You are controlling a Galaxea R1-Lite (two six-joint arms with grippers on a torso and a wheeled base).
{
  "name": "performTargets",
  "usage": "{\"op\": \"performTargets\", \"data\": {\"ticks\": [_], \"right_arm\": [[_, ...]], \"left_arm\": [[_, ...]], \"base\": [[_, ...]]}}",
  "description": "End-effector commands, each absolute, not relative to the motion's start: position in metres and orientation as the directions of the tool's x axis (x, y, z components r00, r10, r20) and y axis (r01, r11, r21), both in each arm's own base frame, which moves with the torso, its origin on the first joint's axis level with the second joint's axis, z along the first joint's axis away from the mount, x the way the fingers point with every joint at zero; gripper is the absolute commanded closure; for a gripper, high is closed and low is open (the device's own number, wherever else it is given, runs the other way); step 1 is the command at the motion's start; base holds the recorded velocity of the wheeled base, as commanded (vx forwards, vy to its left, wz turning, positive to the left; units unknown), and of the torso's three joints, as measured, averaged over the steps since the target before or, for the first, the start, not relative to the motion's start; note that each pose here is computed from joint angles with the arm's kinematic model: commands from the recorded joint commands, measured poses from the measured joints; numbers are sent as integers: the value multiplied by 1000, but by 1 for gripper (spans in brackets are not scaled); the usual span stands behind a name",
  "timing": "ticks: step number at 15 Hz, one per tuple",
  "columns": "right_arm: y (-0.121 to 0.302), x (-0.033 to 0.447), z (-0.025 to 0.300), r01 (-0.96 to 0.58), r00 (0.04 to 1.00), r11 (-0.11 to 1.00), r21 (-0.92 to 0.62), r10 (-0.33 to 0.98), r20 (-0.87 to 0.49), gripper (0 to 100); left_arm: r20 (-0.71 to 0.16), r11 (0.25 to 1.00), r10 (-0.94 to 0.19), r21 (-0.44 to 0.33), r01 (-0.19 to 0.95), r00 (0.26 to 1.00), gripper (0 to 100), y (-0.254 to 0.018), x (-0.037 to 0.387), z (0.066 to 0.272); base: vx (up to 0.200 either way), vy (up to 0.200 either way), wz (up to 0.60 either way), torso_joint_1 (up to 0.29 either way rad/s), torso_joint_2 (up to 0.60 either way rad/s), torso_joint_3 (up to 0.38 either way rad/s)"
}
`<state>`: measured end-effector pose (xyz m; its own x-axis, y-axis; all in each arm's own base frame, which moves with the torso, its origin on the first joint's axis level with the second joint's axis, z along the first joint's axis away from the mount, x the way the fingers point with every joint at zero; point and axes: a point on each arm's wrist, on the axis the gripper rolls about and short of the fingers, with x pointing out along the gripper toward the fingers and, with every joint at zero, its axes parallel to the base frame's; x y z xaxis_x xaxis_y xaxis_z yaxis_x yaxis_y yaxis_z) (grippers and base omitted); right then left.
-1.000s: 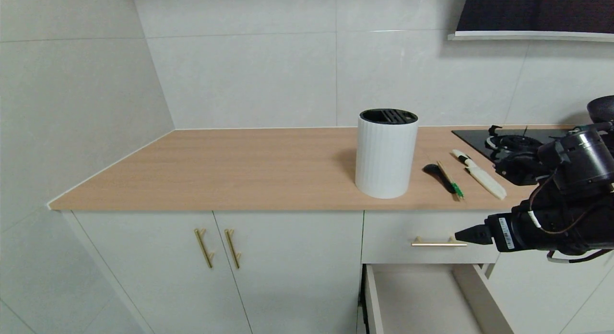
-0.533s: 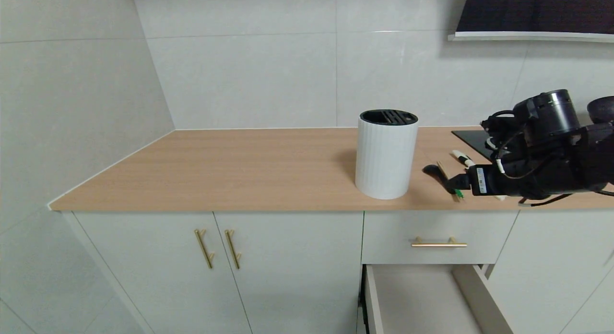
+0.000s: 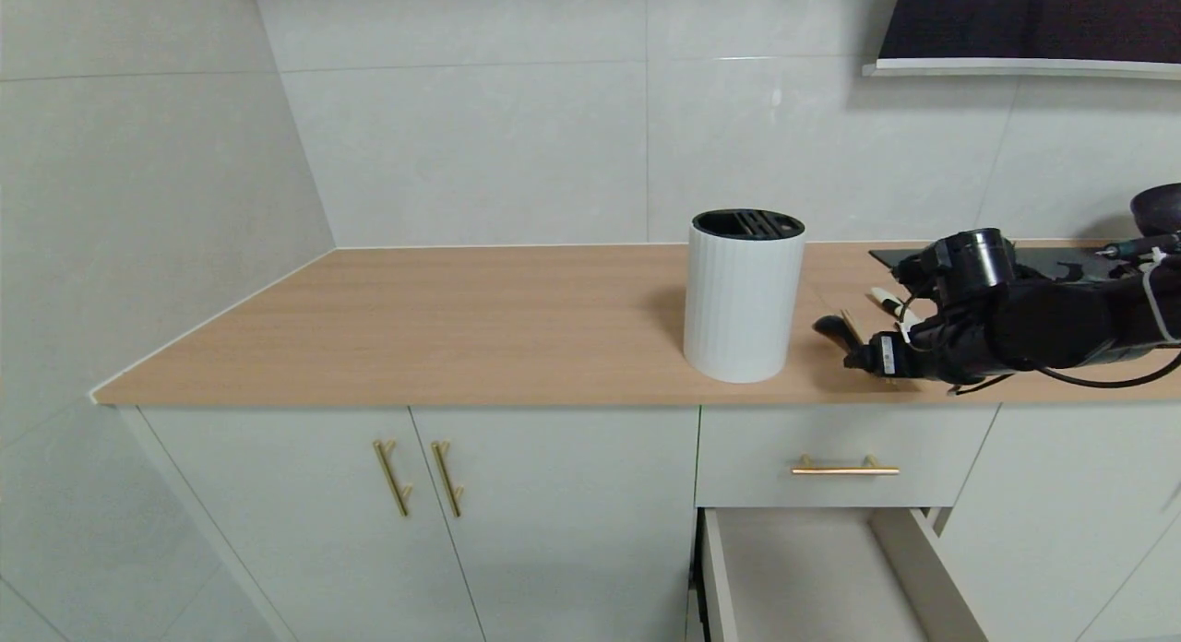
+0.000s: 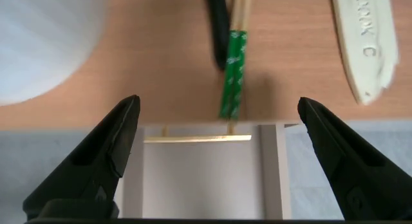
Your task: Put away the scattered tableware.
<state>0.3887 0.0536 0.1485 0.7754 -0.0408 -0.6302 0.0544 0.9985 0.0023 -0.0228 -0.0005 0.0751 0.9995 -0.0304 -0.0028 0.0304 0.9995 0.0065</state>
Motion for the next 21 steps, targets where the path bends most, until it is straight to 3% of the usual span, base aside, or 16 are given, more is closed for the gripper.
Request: {"op": "performTargets", "data": {"ticks": [1,11,12,21], "right_arm": [[52,396,134,60,760,998,-2,-47,-648,0],[48,408,127,87,763,996,-8,-72,-643,0],[48,408,126,88,762,996,-7,-72,-644,100],[48,402,139,89,779,996,-1,-70,-623,100]], "left_arm": [[-3,1000,-31,6,31,1000,0,-1,-23,75],[-3,1000,-31,6,31,1000,0,-1,-23,75],[-3,1000,-31,6,31,1000,0,-1,-23,75],[-3,1000,-31,6,31,1000,0,-1,-23,75]], "base": [[0,0,0,0,0,0],[0,0,0,0,0,0],[0,0,0,0,0,0],[0,0,0,0,0,0]]}}
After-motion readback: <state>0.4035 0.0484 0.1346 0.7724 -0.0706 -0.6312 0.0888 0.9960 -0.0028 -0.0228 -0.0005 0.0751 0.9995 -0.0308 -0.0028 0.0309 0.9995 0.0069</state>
